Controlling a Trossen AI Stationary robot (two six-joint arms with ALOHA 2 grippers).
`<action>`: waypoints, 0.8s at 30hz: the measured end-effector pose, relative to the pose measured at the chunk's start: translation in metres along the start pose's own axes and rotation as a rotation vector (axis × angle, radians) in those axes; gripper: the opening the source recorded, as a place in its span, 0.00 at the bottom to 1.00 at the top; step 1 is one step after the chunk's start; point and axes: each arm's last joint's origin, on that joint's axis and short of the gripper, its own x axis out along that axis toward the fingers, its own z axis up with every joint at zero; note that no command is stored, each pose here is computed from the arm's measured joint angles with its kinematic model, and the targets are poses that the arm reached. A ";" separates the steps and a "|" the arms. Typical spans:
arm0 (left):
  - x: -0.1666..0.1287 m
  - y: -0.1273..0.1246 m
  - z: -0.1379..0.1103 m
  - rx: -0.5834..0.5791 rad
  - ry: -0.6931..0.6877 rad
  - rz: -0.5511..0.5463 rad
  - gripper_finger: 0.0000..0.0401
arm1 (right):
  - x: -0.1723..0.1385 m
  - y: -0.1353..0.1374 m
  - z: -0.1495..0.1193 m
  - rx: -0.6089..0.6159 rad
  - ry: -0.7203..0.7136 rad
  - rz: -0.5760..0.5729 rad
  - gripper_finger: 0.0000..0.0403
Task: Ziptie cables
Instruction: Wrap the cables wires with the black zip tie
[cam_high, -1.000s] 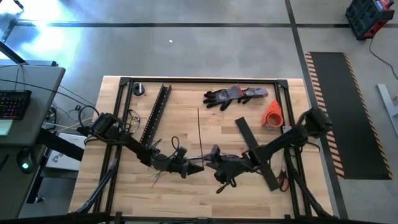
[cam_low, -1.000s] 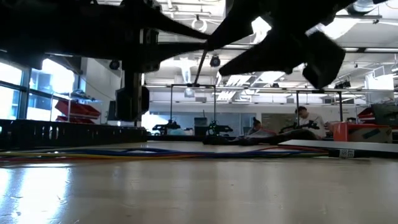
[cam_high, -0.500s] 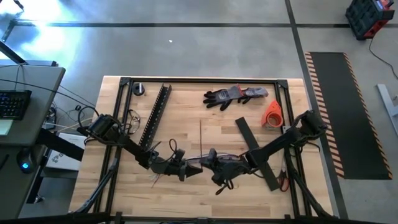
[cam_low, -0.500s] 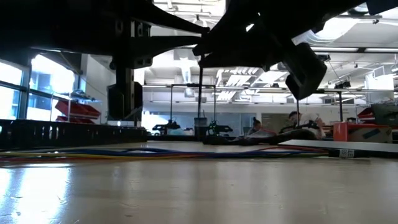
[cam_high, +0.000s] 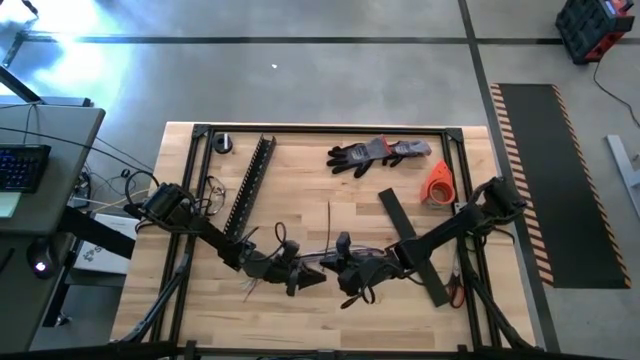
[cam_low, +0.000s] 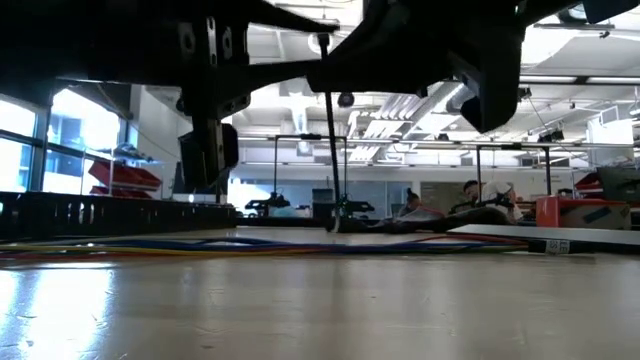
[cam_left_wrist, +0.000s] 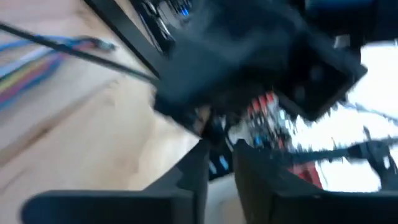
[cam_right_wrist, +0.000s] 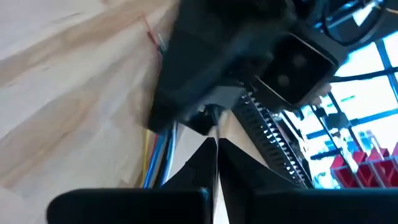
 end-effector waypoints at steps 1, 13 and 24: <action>0.000 0.000 0.000 0.032 0.030 -0.019 0.19 | -0.002 -0.002 0.001 0.018 -0.002 -0.001 0.00; -0.015 -0.020 0.012 0.477 0.297 0.009 0.34 | -0.064 -0.047 0.022 0.192 -0.068 0.071 0.00; -0.029 -0.009 0.024 0.762 0.325 0.304 0.37 | -0.152 -0.060 0.061 0.347 -0.347 0.115 0.00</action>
